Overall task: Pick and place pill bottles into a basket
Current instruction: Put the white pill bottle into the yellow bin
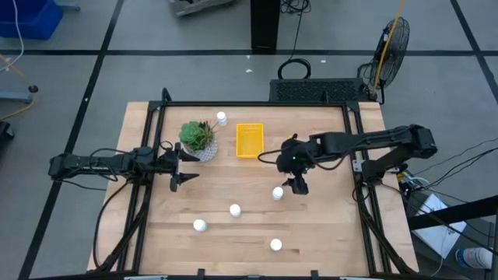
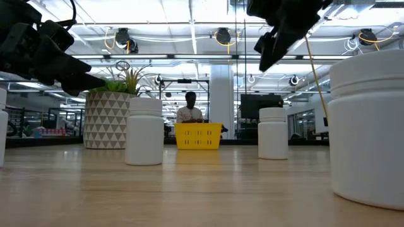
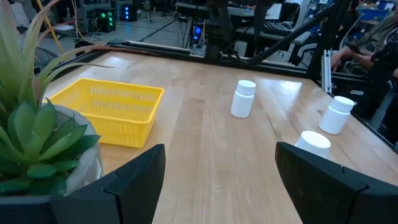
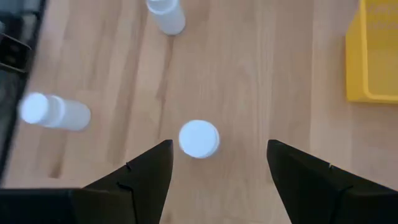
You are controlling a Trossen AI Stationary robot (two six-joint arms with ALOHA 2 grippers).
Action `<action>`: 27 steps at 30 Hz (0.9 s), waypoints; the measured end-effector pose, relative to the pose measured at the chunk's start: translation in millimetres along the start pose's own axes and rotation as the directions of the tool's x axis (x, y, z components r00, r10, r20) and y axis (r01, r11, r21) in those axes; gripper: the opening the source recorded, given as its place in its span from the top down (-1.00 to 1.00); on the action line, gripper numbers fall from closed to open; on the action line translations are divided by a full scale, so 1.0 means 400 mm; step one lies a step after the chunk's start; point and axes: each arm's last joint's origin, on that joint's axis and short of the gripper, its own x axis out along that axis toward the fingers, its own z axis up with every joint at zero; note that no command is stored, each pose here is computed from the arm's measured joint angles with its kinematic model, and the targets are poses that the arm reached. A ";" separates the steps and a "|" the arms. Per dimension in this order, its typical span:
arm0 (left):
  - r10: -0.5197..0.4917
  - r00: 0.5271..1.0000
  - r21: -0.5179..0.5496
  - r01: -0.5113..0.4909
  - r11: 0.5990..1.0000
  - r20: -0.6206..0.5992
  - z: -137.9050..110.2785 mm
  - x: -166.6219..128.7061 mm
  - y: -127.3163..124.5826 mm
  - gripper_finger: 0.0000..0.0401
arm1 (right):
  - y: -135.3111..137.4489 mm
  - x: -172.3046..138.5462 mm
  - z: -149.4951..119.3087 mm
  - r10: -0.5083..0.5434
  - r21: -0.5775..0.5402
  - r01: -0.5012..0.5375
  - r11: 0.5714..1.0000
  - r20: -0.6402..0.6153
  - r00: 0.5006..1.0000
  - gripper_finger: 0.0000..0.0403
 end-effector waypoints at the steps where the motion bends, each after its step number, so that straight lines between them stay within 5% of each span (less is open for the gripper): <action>1: 0.000 1.000 0.000 0.000 1.000 0.000 0.000 0.000 0.000 -0.55 | 0.004 0.004 0.001 -0.022 -0.020 0.022 1.000 -0.003 1.000 -0.25; 6: 0.000 1.000 0.000 0.000 1.000 -0.005 -0.001 0.000 0.000 -0.55 | 0.033 0.019 0.005 -0.124 -0.088 0.124 0.988 0.005 0.992 -0.25; 16: 0.000 1.000 -0.001 0.000 1.000 -0.007 -0.002 0.000 0.000 -0.55 | 0.123 0.044 0.022 -0.087 -0.102 0.100 0.990 0.126 0.988 -0.25; 27: -0.001 1.000 -0.006 0.001 1.000 -0.007 -0.002 0.000 0.000 -0.55 | 0.093 0.102 -0.027 -0.101 -0.090 0.110 0.990 0.101 0.990 -0.25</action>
